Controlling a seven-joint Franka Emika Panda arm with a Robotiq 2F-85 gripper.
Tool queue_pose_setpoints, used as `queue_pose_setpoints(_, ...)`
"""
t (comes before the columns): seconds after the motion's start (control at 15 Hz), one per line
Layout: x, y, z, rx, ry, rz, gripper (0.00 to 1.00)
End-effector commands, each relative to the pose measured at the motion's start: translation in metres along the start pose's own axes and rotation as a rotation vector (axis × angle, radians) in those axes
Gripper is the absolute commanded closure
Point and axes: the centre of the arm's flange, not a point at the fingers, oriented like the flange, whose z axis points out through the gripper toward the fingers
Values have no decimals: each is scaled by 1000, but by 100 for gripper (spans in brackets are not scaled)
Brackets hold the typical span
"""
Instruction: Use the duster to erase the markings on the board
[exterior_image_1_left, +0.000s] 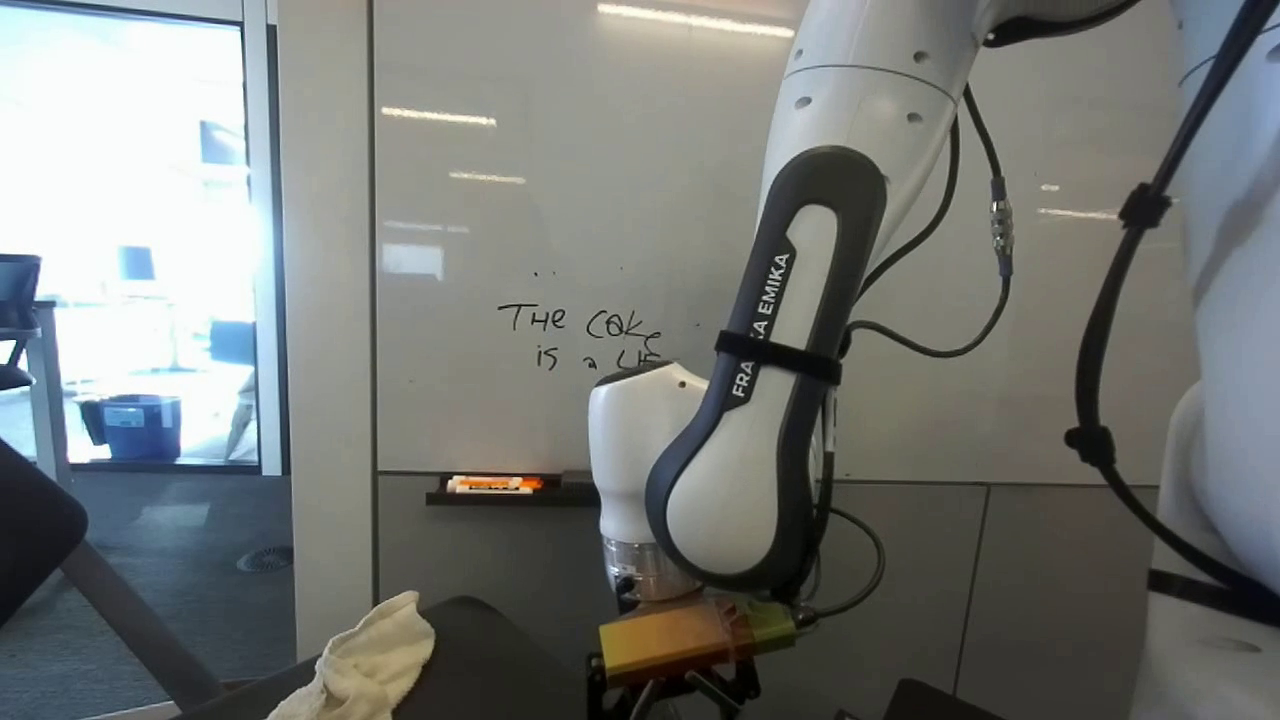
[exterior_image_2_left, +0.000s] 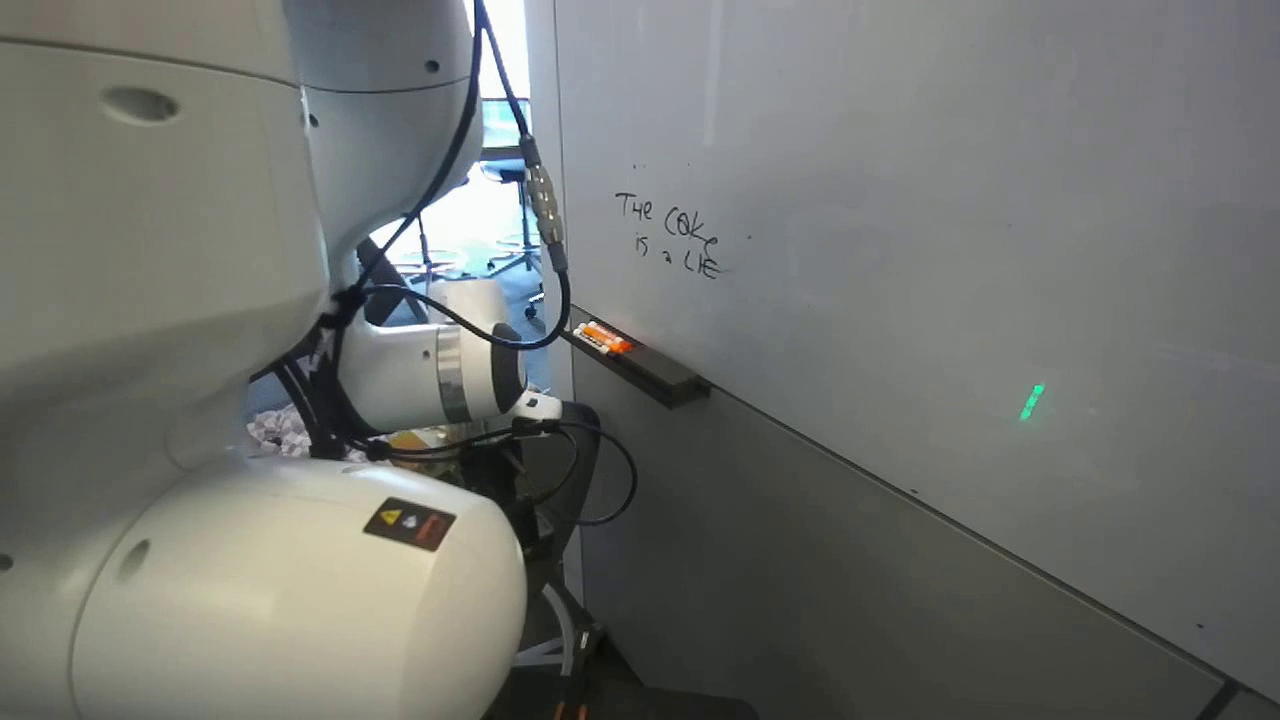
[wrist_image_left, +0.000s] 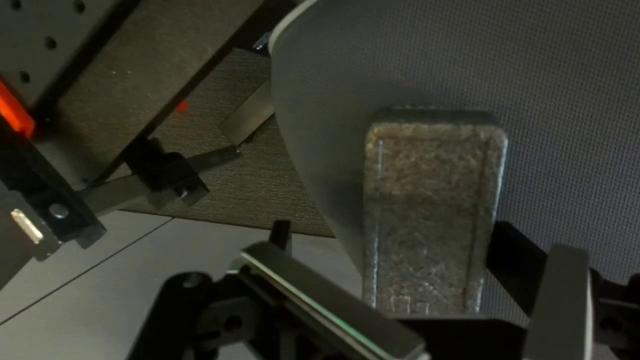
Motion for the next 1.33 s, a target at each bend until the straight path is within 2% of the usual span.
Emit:
queue_pose_setpoints(0.0,-18,29,8,86,34,-13,25)
queue_pose_setpoints(0.07,-17,28,10,96,42,-17,27)
queue_pose_setpoints(0.2,-16,26,10,110,48,-30,44)
queue_pose_setpoints(0.4,-24,21,0,89,52,-74,66)
queue_pose_setpoints(0.47,-27,19,-7,73,58,-96,69)
queue_pose_setpoints(0.8,-44,0,-46,71,58,-237,69)
queue_pose_setpoints(1.27,-67,-8,-126,-149,168,-441,69)
